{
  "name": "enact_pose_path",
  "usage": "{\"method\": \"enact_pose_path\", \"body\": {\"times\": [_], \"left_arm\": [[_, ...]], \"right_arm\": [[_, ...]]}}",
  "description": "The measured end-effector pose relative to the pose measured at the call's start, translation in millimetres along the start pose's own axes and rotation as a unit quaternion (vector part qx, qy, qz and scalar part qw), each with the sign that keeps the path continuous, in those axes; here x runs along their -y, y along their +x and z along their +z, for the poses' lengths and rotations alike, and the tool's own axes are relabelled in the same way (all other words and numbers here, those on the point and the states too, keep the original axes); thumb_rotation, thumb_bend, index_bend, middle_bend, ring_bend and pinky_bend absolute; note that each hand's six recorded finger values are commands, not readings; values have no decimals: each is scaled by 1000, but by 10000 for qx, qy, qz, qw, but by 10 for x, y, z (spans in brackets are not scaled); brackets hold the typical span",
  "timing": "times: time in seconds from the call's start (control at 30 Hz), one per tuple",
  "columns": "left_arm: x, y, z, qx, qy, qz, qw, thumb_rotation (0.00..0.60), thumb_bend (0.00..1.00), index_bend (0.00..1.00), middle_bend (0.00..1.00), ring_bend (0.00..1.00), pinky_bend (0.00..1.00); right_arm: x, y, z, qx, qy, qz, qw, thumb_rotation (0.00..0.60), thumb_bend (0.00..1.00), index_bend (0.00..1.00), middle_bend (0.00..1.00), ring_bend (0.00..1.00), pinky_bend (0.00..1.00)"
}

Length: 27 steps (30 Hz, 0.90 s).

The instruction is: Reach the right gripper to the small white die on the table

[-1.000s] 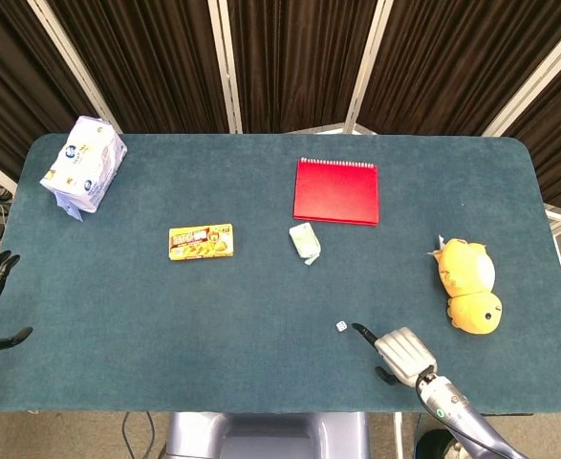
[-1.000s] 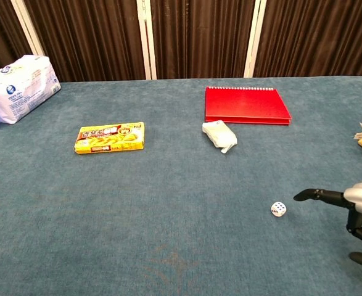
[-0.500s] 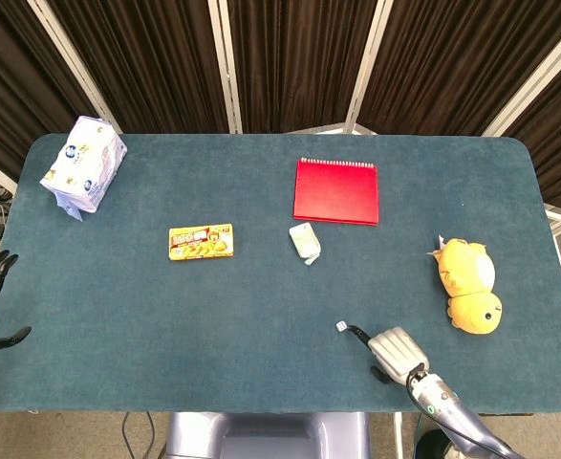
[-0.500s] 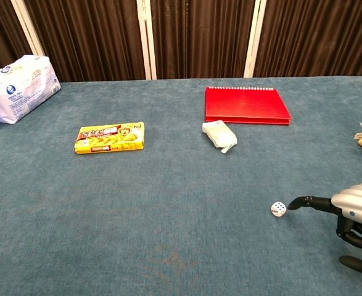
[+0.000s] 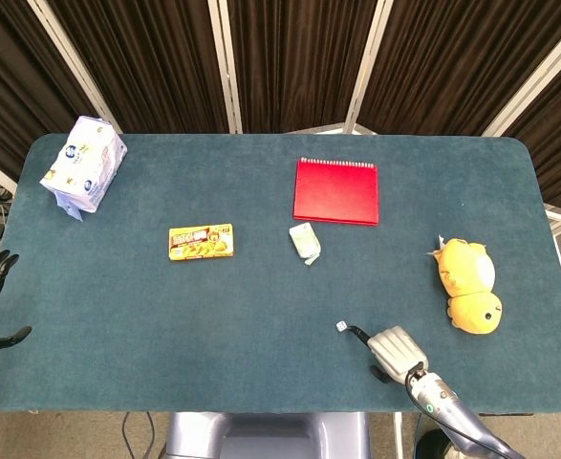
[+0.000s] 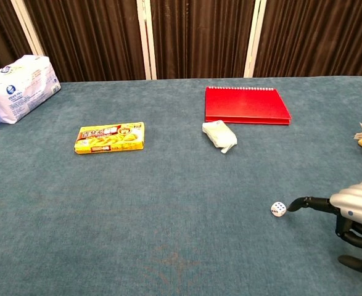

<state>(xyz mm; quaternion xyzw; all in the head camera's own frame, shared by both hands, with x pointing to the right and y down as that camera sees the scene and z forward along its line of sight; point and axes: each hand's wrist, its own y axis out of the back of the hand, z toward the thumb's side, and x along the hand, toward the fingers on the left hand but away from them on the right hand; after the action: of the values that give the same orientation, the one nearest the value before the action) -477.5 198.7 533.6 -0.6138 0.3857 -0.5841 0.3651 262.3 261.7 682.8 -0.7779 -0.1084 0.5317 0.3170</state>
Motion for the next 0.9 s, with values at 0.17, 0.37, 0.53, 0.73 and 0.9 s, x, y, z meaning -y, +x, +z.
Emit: {"method": "enact_pose_path", "body": {"times": [0.17, 0.37, 0.53, 0.73, 0.9], "left_arm": [[4, 1, 0, -2, 5, -5, 10000, 600, 0, 0, 0, 0, 0], [9, 4, 4, 4, 11, -12, 10000, 600, 0, 0, 0, 0, 0], [4, 3, -2, -1, 6, -4, 10000, 600, 0, 0, 0, 0, 0], [0, 4, -9, -7, -2, -1, 10000, 600, 0, 0, 0, 0, 0], [4, 7, -10, -7, -5, -11, 10000, 600, 0, 0, 0, 0, 0]], "right_arm": [[-39, 7, 32, -44, 17, -81, 10000, 600, 402, 113, 871, 845, 1000], [-143, -6, 102, -135, 59, -240, 9996, 600, 403, 113, 872, 845, 1000], [-188, -42, 142, -173, 106, -284, 9994, 600, 402, 115, 871, 845, 1000], [-166, -77, 154, -157, 152, -220, 9995, 600, 402, 120, 871, 845, 1000], [-121, -99, 136, -105, 155, -119, 9998, 600, 402, 121, 871, 846, 1000]]}}
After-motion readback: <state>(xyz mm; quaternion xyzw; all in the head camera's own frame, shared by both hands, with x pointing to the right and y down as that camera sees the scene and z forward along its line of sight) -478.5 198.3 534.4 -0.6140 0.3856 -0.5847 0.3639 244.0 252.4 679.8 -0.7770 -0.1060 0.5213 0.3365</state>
